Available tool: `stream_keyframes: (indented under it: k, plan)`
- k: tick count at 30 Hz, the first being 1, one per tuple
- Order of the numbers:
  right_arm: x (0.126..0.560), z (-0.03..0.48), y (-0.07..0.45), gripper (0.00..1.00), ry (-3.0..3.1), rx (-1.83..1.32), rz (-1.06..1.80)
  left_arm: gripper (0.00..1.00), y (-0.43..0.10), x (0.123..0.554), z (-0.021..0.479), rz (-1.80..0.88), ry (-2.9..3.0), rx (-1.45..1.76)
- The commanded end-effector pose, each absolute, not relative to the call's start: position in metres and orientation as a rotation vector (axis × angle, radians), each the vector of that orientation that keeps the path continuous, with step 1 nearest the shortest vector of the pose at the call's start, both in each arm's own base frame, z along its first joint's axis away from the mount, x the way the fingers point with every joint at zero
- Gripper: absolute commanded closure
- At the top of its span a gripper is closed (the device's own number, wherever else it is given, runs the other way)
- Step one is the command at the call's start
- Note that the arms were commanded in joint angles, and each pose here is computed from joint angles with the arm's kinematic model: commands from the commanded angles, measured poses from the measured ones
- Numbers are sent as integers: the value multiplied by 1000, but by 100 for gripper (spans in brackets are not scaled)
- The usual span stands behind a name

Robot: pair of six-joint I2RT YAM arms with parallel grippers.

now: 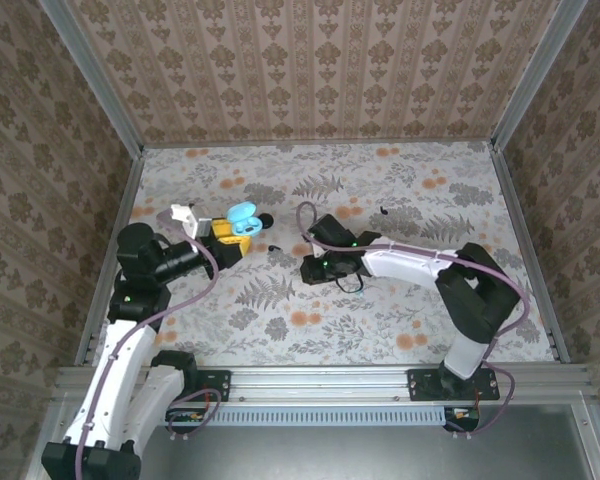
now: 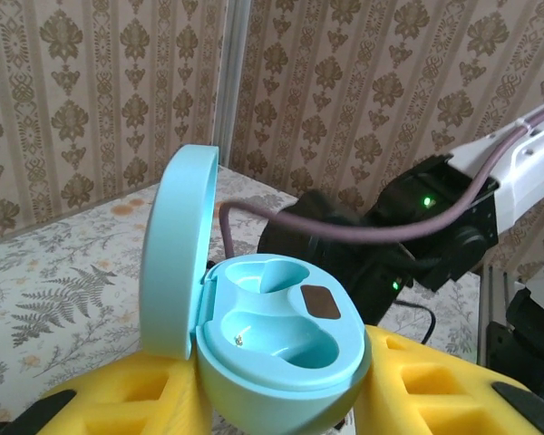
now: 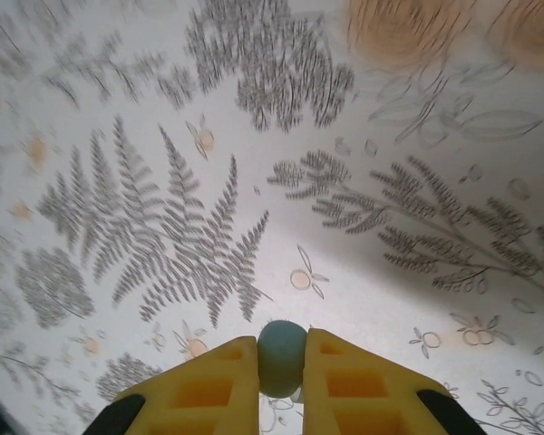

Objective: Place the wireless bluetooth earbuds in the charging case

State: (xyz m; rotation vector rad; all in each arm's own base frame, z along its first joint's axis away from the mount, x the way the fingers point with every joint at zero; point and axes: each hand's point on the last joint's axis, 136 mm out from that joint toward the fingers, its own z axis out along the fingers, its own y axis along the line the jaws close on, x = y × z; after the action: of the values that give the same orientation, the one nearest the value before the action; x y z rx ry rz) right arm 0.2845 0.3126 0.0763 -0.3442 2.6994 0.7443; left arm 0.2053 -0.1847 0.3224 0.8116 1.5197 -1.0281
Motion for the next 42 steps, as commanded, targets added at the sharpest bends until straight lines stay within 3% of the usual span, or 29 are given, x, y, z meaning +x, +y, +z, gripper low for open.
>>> stream_keyframes:
  k: [1,18,32,42]
  plan:
    - [293,112,314,86,2606,-247,904,61,-193,206,324,-1025,1482,844]
    - [280,257,251,83,2230,-19,1042,62,-251,238,296,-1027,1458,930]
    - [267,318,265,81,2104,-17,1306,62,-275,241,290,-1024,1390,938]
    - [269,335,282,81,2082,-77,1347,62,-278,241,285,-1011,1390,944]
